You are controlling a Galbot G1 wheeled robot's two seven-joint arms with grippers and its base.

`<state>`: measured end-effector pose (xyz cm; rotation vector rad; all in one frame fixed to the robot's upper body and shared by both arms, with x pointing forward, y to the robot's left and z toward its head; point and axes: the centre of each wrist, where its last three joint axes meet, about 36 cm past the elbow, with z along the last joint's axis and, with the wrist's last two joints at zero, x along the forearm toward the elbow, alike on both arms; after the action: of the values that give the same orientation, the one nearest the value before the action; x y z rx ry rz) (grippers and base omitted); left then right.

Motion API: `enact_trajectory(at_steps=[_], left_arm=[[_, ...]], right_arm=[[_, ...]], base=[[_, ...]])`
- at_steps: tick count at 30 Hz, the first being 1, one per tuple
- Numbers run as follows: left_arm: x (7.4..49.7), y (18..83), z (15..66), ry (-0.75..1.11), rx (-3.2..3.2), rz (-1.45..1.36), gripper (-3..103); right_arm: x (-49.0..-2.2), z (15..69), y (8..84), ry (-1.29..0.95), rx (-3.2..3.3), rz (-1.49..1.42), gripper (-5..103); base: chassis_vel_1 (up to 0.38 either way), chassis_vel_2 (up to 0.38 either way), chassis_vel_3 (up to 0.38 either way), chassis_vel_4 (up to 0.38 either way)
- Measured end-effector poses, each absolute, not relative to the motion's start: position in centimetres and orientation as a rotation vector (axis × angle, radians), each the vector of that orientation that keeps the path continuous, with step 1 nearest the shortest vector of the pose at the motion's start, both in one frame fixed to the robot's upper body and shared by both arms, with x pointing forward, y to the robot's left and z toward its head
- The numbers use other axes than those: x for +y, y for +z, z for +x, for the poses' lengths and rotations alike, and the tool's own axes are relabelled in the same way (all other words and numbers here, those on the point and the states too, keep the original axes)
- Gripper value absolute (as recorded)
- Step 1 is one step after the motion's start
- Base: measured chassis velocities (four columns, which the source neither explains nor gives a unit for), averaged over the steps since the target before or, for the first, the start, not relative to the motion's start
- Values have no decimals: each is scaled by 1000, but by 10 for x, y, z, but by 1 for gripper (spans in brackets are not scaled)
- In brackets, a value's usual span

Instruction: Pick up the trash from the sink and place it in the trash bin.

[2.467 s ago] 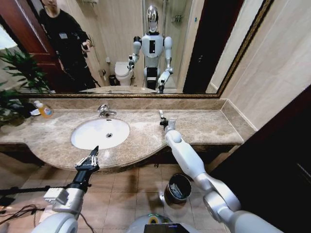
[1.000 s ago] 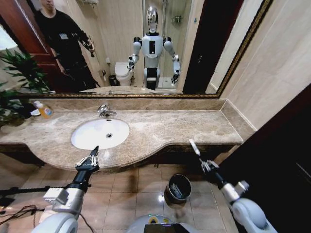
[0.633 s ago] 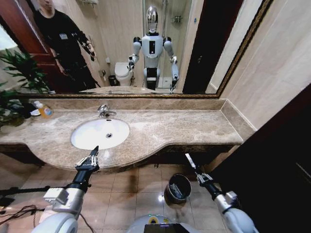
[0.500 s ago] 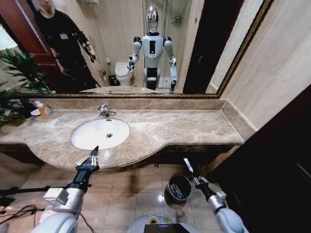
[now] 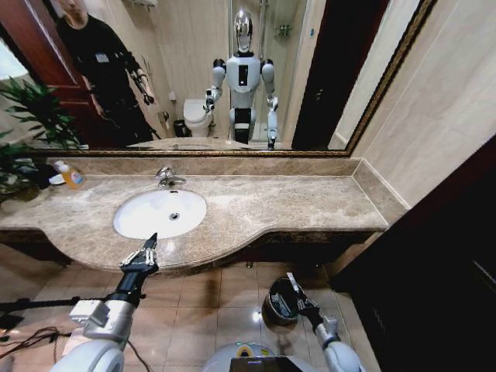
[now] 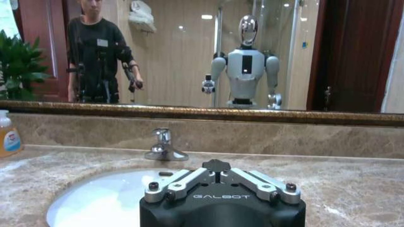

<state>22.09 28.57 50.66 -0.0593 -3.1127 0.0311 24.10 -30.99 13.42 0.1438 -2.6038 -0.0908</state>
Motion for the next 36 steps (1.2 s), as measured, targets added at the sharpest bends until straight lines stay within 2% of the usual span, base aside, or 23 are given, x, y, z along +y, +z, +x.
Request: enact_trajectory(at_steps=[13, 14, 16, 18, 20, 21, 24, 25, 27, 30, 32, 33, 34, 36], left_arm=[[286, 507, 221, 31, -3113, -59, 0], [286, 507, 221, 31, -3113, -59, 0], [286, 507, 221, 31, -3113, -59, 0], [286, 507, 221, 31, -3113, -59, 0], [286, 507, 221, 31, -3113, -59, 0], [286, 507, 221, 31, -3113, -59, 0], [286, 507, 221, 31, -3113, -59, 0], [286, 507, 221, 31, -3113, -59, 0], [286, 507, 221, 31, -3113, -59, 0], [286, 507, 221, 31, -3113, -59, 0], [286, 507, 221, 31, -3113, -59, 0], [286, 507, 221, 31, -3113, -59, 0], [286, 507, 221, 31, -3113, -59, 0], [286, 507, 221, 31, -3113, -59, 0]], right_arm=[[-304, 243, 101, -80, -2568, 93, 16], [-303, 244, 101, -79, -2569, 94, 13], [-302, 247, 101, -77, -2572, 91, 22], [-301, 248, 101, -77, -2574, 88, 22], [-300, 249, 102, -77, -2575, 82, 33], [-300, 249, 102, -77, -2575, 82, 33], [-298, 250, 102, -77, -2577, 78, 49], [-298, 250, 102, -77, -2577, 78, 49], [-296, 250, 102, -79, -2578, 80, 60], [-296, 250, 103, -81, -2578, 81, 65], [-293, 249, 103, -85, -2578, 79, 77], [-293, 249, 103, -85, -2578, 79, 77], [-292, 249, 104, -89, -2578, 79, 87], [-291, 249, 104, -90, -2579, 79, 87]], base=[[0, 0, 0, 0], [0, 0, 0, 0], [0, 0, 0, 0], [0, 0, 0, 0], [0, 0, 0, 0], [0, 0, 0, 0], [0, 0, 0, 0], [0, 0, 0, 0], [0, 0, 0, 0], [0, 0, 0, 0], [0, 0, 0, 0], [0, 0, 0, 0], [0, 0, 0, 0], [0, 0, 0, 0]])
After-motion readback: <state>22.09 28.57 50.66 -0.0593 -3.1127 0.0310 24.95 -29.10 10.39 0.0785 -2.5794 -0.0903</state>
